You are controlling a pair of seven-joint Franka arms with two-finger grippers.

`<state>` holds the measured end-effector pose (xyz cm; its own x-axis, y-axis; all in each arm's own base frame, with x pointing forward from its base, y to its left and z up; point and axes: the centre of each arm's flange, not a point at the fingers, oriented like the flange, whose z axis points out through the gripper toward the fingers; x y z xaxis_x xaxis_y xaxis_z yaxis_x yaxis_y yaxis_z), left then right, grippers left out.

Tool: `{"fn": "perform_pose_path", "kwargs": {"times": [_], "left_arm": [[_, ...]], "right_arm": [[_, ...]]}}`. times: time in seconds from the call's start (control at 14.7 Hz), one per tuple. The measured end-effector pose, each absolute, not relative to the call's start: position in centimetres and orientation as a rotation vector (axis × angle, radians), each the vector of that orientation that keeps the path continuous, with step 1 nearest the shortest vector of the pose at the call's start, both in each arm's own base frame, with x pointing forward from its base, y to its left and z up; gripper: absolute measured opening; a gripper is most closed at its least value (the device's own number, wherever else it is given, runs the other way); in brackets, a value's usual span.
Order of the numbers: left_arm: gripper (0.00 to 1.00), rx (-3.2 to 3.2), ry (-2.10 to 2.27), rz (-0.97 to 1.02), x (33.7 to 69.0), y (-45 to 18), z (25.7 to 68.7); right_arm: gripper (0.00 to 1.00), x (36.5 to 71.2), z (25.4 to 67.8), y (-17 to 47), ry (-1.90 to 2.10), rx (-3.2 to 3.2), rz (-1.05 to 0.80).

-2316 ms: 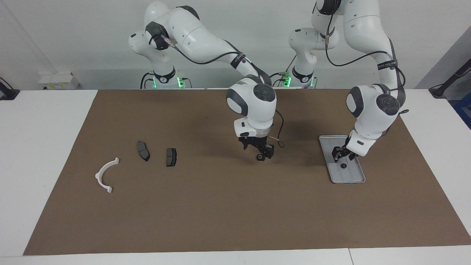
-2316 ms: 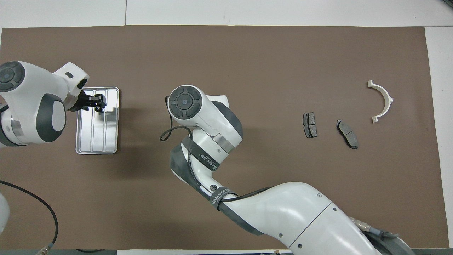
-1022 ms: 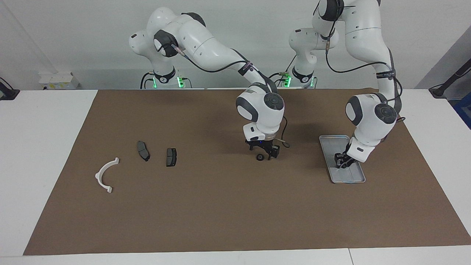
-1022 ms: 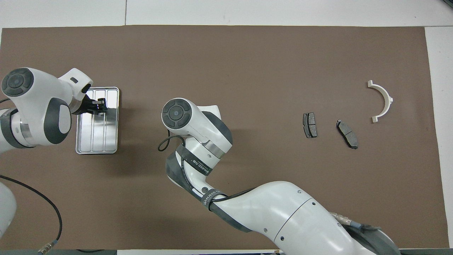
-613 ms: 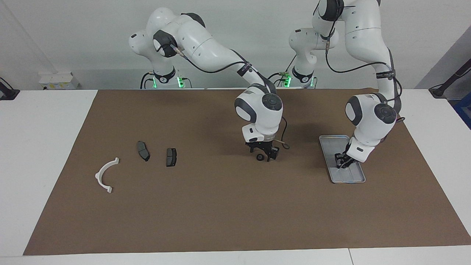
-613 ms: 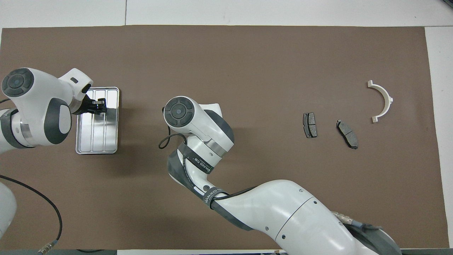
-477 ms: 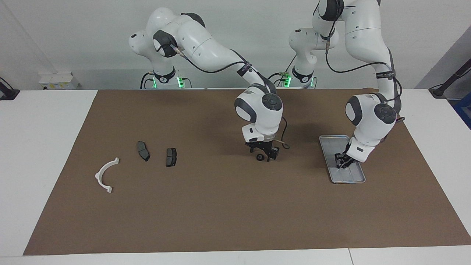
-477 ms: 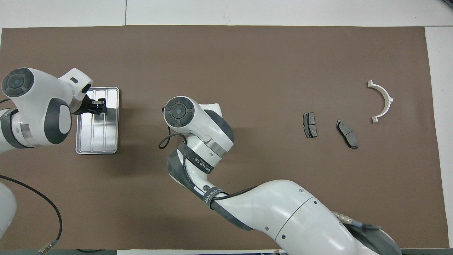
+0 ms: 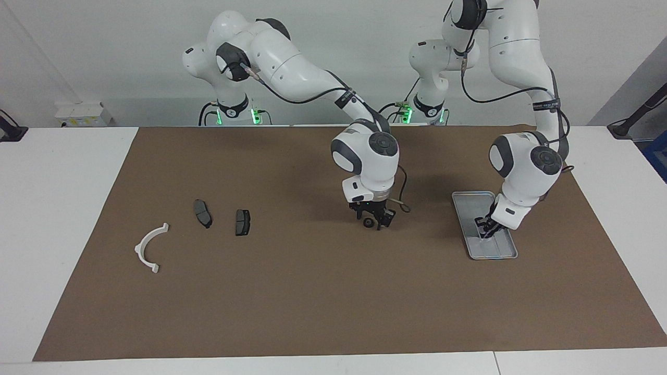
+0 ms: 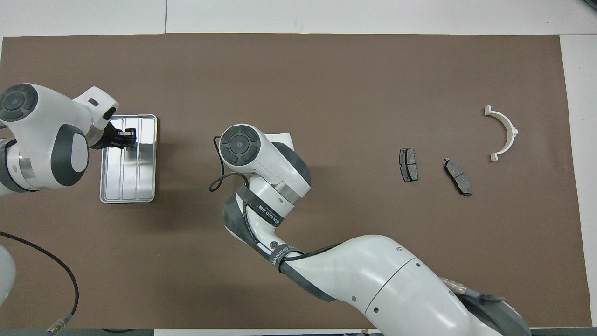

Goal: Place bearing gear from tray to pile
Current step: 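Grasp the second gear in the tray with the left gripper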

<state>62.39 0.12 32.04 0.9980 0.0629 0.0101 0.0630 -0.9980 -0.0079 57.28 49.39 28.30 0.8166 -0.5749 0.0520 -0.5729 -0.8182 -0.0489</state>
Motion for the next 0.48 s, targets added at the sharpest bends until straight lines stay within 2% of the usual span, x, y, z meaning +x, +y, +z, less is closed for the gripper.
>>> {"fn": "perform_pose_path", "kwargs": {"times": [0.14, 0.2, 0.34, 0.48], "left_arm": [[0.24, -3.133, -0.102, -0.011, 62.4, 0.2, 34.5], [0.24, -3.133, -0.103, -0.009, 62.2, 0.3, 35.7], [0.24, -3.134, -0.105, 0.012, 61.6, 0.3, 37.8], [0.24, -3.134, -0.107, 0.036, 61.3, 0.4, 39.5]], "right_arm": [[0.7, 57.5, 28.2, 49.2, 0.939, -2.952, -0.108], [0.63, 57.6, 28.2, 49.2, 0.938, -2.944, -0.113], [0.6, 57.7, 28.2, 49.2, 0.937, -2.942, -0.115], [0.5, 57.7, 28.3, 49.3, 0.931, -2.927, -0.126]]}}
